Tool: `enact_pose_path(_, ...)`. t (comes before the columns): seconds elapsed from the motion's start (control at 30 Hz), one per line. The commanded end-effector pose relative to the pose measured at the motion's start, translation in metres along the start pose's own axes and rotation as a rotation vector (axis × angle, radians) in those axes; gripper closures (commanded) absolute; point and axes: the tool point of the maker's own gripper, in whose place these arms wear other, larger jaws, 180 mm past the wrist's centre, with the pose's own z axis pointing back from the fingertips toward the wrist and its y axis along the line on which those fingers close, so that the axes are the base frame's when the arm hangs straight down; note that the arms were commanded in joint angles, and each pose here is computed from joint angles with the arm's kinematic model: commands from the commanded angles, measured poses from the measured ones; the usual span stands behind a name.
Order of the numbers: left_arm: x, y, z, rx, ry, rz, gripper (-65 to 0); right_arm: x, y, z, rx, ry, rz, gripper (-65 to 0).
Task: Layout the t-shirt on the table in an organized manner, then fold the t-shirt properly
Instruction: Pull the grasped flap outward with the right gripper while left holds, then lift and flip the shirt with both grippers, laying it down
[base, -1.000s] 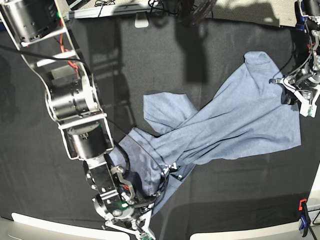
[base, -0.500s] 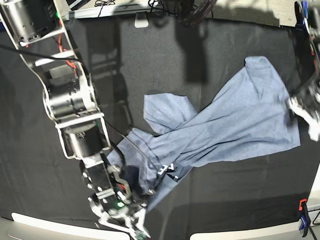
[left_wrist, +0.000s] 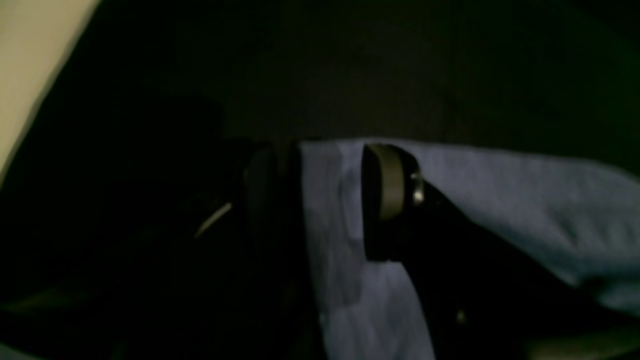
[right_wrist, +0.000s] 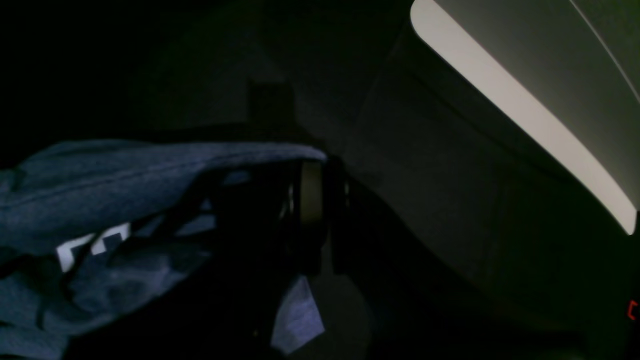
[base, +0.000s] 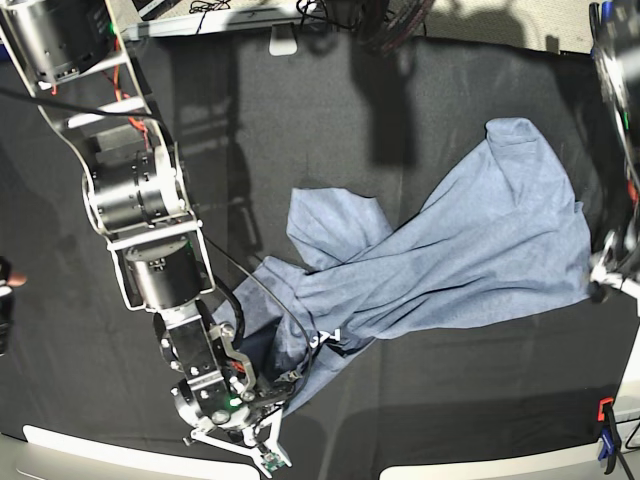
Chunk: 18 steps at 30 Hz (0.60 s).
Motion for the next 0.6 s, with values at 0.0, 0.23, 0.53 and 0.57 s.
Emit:
enact_pose_path(0.0, 0.030, 0.006, 0.000, 0.007, -0.064, 0.017, -25.8, 0.033, -0.018, 0.008, -0.039, -0.074, -0.001, 0.0)
enact_pose_path(0.23, 0.007, 0.016, -0.012, 0.067, 0.018, 0.058, -25.8, 0.025, -0.015, 0.007, -0.035, -0.059, -0.001, 0.0)
enact_pose_path(0.53, -0.025, -0.022, -0.013, -0.110, 0.137, 0.040, -14.9, 0.038, -0.017, 0.012, -0.041, -0.100, -0.003, 0.0)
enact_pose_path(0.57, -0.031, -0.032, -0.012, -0.157, 0.163, 0.030, -10.1, 0.040, -0.018, 0.013, -0.044, -0.106, -0.002, 0.0)
